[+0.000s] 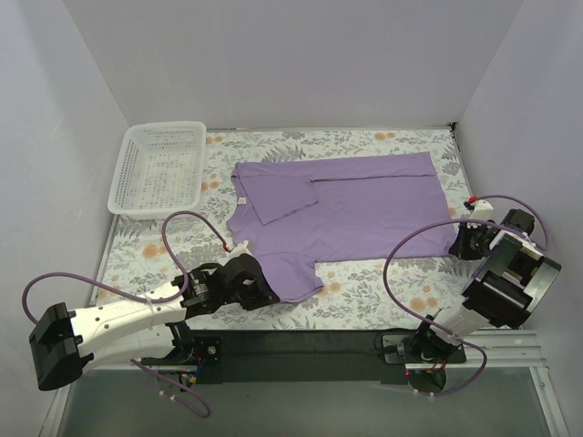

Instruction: Fold and stack the t-shirts

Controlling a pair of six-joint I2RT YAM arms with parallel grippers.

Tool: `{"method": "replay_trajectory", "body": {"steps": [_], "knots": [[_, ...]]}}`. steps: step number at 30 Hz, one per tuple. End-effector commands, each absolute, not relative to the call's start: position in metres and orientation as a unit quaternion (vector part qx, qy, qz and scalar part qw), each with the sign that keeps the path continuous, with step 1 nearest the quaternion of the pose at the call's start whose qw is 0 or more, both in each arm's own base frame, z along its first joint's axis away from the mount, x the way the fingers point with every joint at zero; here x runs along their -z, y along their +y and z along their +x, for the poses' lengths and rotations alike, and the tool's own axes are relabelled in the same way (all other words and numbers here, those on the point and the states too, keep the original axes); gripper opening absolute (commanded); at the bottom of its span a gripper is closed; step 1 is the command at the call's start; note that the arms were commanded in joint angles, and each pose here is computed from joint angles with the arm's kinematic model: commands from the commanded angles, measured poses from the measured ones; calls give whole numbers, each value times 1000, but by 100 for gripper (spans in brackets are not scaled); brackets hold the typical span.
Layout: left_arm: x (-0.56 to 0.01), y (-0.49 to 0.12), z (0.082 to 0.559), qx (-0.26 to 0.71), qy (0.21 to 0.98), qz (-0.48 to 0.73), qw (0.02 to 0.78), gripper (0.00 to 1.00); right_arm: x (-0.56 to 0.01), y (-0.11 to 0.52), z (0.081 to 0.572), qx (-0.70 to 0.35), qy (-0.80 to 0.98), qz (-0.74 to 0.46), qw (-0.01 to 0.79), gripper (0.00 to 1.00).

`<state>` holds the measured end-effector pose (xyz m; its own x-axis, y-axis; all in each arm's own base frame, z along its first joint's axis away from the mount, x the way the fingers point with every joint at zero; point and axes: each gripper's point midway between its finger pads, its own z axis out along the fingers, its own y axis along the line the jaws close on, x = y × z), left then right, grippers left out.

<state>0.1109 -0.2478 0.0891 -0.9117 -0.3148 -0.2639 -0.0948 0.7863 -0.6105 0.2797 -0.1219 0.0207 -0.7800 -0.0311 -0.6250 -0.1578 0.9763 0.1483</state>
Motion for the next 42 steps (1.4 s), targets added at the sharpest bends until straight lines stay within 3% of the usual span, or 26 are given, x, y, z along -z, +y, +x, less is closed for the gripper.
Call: {"method": "replay_trajectory", "body": {"steps": [1,19,42], "knots": [[-107,-248,116,319,920,-116,198,0,-42,-105,280,-128,922,-74,358,1],[-129,-245,134,327,903,-112,256,0,-93,-89,292,-156,889,-106,417,1],[-136,-244,151,325,897,-104,280,0,-99,-86,304,-197,882,-84,419,1]]}}
